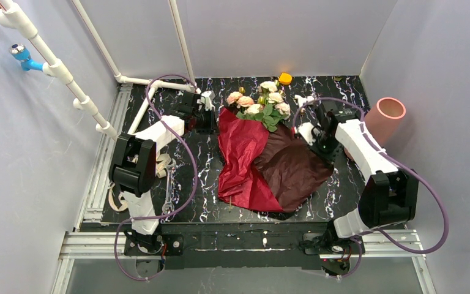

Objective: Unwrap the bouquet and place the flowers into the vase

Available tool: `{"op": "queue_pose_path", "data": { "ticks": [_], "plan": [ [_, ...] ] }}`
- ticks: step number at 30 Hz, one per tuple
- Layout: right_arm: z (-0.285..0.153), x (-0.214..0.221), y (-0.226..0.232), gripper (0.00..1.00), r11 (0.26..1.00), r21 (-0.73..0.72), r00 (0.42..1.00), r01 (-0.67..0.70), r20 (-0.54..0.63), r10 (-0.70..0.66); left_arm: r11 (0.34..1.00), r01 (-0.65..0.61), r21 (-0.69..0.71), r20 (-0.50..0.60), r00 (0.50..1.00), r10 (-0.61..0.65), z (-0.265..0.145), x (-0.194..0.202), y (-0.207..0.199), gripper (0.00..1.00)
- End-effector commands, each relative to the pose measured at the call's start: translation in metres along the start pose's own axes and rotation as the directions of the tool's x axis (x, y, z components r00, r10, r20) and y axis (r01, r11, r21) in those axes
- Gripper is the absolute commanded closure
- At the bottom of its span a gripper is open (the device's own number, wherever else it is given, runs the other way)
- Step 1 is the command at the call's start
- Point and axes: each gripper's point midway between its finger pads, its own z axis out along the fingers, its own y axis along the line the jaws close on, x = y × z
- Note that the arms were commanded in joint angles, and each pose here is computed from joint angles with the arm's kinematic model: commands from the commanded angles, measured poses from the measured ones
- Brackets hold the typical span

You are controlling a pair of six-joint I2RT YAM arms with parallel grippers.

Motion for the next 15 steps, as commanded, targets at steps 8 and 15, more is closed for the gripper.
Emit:
{"op": "queue_pose_path", "data": {
  "ticks": [8, 15],
  "plan": [
    [0.035, 0.040, -0.001, 0.96, 0.991, -0.014, 0.976, 0.130, -0.174, -0.130, 1.000, -0.012, -0.015, 0.042, 0.999, 0.013, -0.012, -0.016, 0.000, 1.00],
    [-0.009, -0.031, 0.024, 0.23, 0.981, -0.170, 0.987, 0.095, 0.147, -0.070, 0.993, -0.111, 0.047, 0.110, 0.988, 0.105, -0.035, -0.032, -0.025, 0.55]
  ]
}}
